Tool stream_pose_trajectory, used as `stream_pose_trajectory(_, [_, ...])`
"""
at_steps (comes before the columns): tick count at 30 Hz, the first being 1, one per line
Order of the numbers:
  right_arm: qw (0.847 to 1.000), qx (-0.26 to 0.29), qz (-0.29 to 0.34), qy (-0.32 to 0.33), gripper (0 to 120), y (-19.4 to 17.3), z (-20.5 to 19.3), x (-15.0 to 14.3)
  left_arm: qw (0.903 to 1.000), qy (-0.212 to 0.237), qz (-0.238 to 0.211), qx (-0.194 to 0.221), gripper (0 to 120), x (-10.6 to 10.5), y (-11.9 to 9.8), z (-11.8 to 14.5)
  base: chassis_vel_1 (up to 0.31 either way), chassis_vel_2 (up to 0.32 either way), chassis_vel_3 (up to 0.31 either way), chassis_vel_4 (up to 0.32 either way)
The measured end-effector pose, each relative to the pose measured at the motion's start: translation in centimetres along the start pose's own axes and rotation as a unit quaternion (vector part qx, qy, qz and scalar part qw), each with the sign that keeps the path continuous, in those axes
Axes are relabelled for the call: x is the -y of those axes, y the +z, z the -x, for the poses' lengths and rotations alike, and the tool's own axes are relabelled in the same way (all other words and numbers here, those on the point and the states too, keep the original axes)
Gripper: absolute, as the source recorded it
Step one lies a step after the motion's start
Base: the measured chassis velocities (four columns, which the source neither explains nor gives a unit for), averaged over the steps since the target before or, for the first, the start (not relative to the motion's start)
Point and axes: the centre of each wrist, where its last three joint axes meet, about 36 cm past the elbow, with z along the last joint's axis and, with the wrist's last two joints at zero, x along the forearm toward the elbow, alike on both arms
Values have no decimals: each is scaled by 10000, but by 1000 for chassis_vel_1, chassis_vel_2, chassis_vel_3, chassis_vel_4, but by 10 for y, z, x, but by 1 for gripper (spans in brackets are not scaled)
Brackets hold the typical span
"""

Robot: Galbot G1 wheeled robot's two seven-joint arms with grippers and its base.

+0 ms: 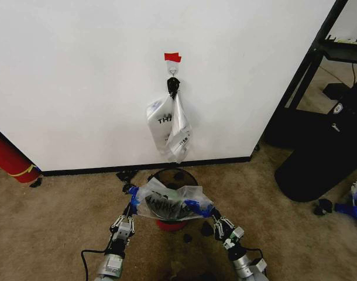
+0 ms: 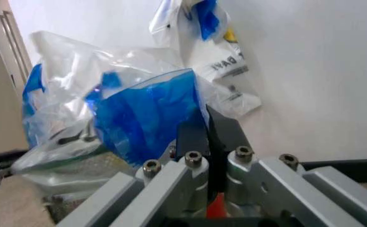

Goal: Pick up the garbage bag from the wall and place it over the trash bin.

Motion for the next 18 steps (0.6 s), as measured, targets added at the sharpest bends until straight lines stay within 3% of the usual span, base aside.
stream_pose_trajectory(4, [9998, -133, -76, -148, 18, -16, -12, 5, 9993, 144, 246, 256, 43, -8, -12, -10, 0, 0, 0, 0])
stream_pose_trajectory(6, [9995, -159, -134, -217, 22, -20, -15, 10, 9990, 175, 293, 304, 46, -11, -15, -12, 0, 0, 0, 0])
stream_pose_trajectory(12, [9928, -361, -594, -972, 48, -54, -34, 47, 9969, 432, 513, 420, 73, -25, -23, -30, 0, 0, 0, 0])
stream_pose_trajectory(18, [9846, -360, -806, -1507, 68, -77, -33, 61, 9938, 607, 683, 636, 93, -33, -28, -36, 0, 0, 0, 0])
